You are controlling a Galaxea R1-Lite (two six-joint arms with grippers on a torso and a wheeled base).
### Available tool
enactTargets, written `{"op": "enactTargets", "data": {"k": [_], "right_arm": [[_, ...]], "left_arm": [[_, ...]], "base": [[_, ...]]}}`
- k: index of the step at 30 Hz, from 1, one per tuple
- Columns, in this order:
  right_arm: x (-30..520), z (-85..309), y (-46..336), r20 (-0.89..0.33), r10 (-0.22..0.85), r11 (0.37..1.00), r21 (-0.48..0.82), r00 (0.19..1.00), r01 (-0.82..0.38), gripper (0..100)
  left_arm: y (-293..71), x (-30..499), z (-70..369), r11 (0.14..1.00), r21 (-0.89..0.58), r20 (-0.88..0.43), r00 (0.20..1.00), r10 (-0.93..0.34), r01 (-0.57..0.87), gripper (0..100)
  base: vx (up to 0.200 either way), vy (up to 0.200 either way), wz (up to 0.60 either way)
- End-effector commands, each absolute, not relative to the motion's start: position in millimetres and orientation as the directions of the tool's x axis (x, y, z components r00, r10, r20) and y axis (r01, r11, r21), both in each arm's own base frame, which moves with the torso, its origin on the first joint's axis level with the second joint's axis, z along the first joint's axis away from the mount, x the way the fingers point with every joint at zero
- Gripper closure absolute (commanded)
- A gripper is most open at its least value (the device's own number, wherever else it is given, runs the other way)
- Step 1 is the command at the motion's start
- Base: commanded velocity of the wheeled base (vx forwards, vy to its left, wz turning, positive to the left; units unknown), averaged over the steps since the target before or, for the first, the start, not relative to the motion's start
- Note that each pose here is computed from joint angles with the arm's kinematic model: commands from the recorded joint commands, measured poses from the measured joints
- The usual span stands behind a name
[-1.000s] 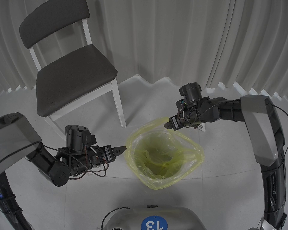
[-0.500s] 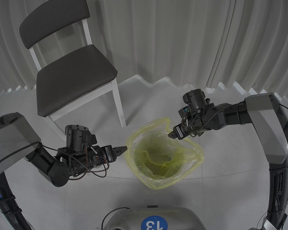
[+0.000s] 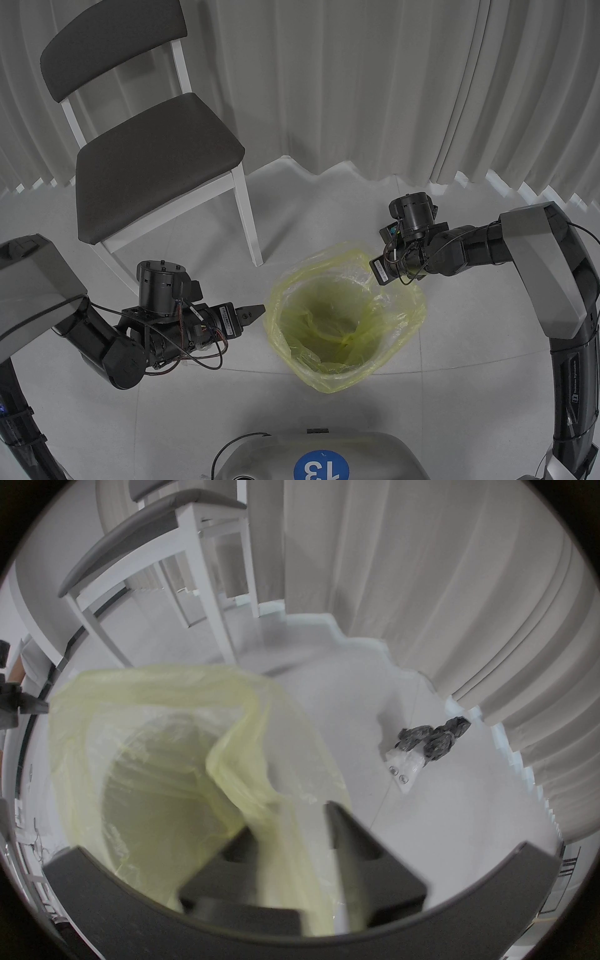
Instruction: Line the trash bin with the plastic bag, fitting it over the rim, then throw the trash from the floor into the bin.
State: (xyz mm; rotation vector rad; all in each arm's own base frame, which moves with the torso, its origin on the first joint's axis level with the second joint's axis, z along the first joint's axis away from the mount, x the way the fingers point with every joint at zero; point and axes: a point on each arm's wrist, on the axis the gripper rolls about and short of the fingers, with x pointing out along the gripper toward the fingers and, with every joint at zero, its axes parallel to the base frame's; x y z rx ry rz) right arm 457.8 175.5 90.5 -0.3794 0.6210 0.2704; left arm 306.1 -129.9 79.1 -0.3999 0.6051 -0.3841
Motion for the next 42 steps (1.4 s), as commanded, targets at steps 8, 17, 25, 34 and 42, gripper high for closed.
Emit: {"op": "enactTargets", "data": {"k": [8,17,25,34,42], "right_arm": [[499,50,161,-0.616,0.076,0.918,-0.264,0.784,-0.296,100],[492,60,177,-0.606,0.116,0.924,-0.224,0.787,-0.309,0],[472,110,187,-0.554,0.152,0.934,-0.19,0.818,-0.302,0],[444,125,194,-0.577,0.165,0.931,-0.176,0.8,-0.319,0],[423,116,181,-0.636,0.139,0.931,-0.177,0.759,-0.319,0]], "left_arm": [[-132,306,77,0.855,-0.464,-0.473,0.752,-0.46,0.231,0],[-132,306,80,0.855,-0.464,-0.465,0.758,-0.457,0.232,0],[-146,310,88,0.844,-0.462,-0.434,0.76,-0.484,0.273,0],[-167,325,87,0.878,-0.323,-0.448,0.76,-0.47,0.352,0],[-185,344,71,0.907,-0.112,-0.547,0.737,-0.397,0.406,0]], "base": [[0.0,0.0,0.0],[0.0,0.0,0.0],[0.0,0.0,0.0],[0.0,0.0,0.0],[0.0,0.0,0.0]]}}
